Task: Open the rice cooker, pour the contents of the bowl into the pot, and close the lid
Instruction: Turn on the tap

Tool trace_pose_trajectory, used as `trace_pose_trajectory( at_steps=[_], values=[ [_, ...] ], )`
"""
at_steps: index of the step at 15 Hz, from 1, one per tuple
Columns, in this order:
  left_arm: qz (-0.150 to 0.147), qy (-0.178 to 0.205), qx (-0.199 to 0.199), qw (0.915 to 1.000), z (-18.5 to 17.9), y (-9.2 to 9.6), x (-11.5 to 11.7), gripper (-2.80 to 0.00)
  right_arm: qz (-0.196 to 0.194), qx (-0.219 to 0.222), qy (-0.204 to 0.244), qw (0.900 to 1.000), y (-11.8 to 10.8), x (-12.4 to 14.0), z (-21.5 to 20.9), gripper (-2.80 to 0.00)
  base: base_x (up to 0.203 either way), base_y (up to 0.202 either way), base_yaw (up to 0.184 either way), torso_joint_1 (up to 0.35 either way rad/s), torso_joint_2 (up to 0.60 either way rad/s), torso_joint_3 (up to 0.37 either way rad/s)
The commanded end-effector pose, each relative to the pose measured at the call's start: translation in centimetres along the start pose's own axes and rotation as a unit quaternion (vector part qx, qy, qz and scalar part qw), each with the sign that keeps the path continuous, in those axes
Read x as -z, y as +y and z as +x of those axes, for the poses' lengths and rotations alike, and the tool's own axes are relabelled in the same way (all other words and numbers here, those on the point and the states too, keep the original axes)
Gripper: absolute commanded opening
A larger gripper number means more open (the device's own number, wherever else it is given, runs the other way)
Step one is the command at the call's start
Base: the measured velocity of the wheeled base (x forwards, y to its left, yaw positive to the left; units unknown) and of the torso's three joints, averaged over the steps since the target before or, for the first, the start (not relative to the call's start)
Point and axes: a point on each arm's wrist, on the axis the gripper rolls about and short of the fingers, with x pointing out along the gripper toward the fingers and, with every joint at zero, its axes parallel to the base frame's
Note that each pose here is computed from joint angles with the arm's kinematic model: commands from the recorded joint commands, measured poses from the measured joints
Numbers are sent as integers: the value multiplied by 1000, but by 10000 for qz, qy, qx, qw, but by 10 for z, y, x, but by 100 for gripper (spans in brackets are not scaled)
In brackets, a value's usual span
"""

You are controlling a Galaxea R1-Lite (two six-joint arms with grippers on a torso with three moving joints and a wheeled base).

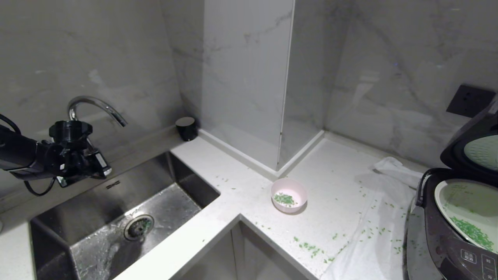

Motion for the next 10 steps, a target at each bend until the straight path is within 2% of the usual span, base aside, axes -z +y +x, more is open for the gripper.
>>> trace_pose_trajectory(
  at_steps=[1, 4, 10],
  values=[
    [-63, -2, -108, 9999, 24, -1, 1, 0, 4, -1, 15, 10000, 0, 1, 0, -280, 0, 0, 0, 0, 0, 0],
    [-136, -39, -200, 9997, 37, 4, -2, 0, 1, -1, 15, 10000, 0, 1, 0, -280, 0, 0, 0, 0, 0, 0],
    [-432, -404, -312, 9978, 72, 10, -24, 0, -3, -1, 10, 10000, 0, 1, 0, -280, 0, 0, 0, 0, 0, 0]
  ],
)
